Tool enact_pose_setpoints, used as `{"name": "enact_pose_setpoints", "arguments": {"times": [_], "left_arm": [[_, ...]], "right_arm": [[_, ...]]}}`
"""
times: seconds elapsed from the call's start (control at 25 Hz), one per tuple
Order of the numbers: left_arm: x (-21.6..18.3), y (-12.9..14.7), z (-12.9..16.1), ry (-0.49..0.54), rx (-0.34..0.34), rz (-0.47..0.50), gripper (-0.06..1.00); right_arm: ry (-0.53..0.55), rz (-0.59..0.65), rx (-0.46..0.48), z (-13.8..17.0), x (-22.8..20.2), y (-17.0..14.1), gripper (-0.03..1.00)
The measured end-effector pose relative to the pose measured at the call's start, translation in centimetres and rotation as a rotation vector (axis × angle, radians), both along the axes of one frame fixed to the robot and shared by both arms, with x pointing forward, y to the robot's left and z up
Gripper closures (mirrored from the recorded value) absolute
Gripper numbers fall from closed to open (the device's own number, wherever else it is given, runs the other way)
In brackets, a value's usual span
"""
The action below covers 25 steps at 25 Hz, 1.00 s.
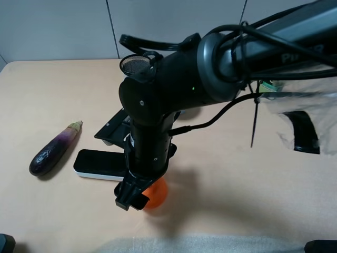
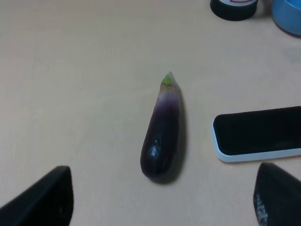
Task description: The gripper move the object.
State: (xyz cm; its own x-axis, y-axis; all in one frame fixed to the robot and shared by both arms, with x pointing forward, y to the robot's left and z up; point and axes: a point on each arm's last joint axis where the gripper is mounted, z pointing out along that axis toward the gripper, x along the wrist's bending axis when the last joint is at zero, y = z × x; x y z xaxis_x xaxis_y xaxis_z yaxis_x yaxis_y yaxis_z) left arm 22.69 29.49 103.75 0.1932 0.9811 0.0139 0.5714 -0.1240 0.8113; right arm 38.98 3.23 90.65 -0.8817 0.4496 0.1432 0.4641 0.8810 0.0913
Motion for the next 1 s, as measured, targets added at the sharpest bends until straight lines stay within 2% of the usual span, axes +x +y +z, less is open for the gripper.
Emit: {"name": "enact_pose_setpoints", "arguments": {"times": [0.6, 1.0], "left_arm": [[0.0, 0.0, 0.0, 0.0, 0.0, 0.0, 0.17], [0.0, 0.0, 0.0, 0.0, 0.0, 0.0, 0.17]], "right_arm": [[-0.037, -0.169, 0.045, 3.3, 5.1, -3.5, 0.31], [-0.06, -0.381, 0.027, 3.3, 11.4, -9.0, 0.31]]}}
